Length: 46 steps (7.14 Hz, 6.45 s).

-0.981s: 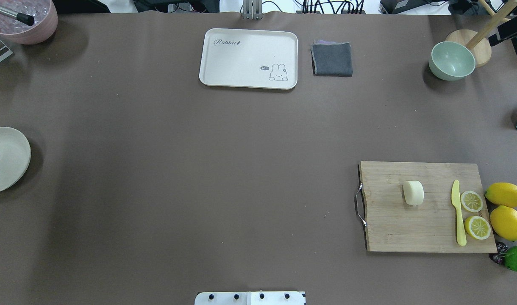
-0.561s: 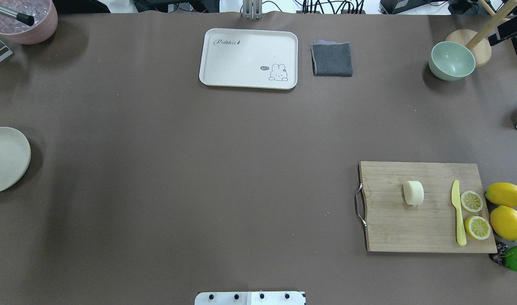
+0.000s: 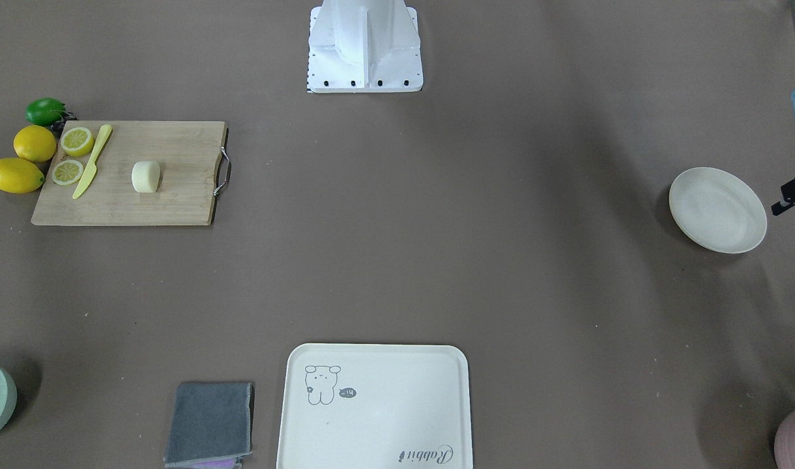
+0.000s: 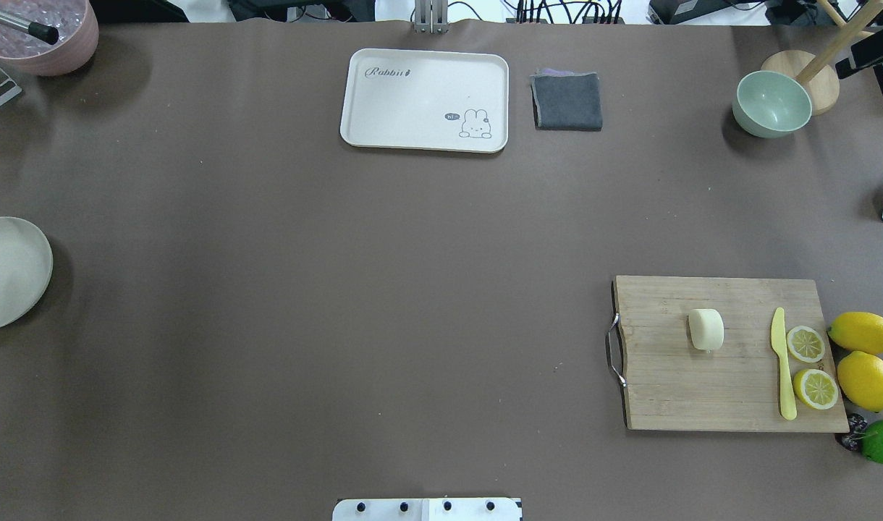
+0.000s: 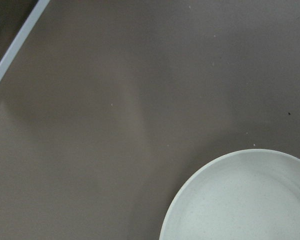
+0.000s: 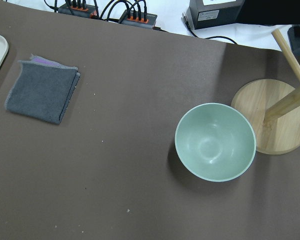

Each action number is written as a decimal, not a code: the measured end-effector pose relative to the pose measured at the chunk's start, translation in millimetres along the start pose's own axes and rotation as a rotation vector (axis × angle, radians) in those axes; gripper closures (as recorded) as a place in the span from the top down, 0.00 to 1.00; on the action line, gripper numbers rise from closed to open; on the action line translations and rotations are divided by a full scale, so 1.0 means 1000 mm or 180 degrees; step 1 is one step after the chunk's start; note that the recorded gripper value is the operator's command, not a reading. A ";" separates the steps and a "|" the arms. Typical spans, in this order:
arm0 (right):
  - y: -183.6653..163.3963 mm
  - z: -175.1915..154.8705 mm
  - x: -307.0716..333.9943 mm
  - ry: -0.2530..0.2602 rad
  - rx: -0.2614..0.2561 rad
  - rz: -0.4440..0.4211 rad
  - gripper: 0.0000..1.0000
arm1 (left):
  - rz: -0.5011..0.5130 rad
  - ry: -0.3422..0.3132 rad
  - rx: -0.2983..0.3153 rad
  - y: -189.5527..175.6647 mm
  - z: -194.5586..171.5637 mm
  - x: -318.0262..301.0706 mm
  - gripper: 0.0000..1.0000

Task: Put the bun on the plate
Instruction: 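Lower the left gripper to the rim of the pale green plate, then grip the plate rim with the left gripper and lift it, then carry the plate to the table center and release it with the left gripper, then withdraw the left arm while the right arm moves toward the cutting board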

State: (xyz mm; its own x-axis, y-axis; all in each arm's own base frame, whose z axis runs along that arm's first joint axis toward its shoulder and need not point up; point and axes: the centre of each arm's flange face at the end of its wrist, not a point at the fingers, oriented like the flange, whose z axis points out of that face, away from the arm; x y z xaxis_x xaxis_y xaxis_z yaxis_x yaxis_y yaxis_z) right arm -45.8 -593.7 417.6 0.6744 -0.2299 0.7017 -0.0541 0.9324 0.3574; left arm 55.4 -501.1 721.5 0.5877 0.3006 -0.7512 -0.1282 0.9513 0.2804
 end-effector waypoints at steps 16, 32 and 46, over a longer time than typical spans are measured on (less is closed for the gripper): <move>-0.006 -0.004 -0.019 -0.0035 0.0050 -0.0088 1.00 | 0.0024 0.0127 0.0037 -0.031 0.004 0.025 0.00; -0.007 0.040 -0.038 -0.0096 -0.0186 -0.0141 1.00 | -0.0477 0.0915 0.0669 -0.127 0.087 0.614 0.06; 0.000 0.051 -0.076 -0.0209 -0.0289 -0.0269 1.00 | -0.0343 0.0285 0.1227 -0.195 0.002 0.352 0.97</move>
State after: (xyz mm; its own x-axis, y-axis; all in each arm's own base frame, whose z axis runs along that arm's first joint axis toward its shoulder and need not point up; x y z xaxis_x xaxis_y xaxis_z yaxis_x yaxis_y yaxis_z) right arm -134.6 -590.1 395.2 0.6239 -0.3238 0.7113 0.0699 0.9296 0.3619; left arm 289.0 -580.9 404.2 0.5073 0.2217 -0.8327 0.2490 0.8874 0.3879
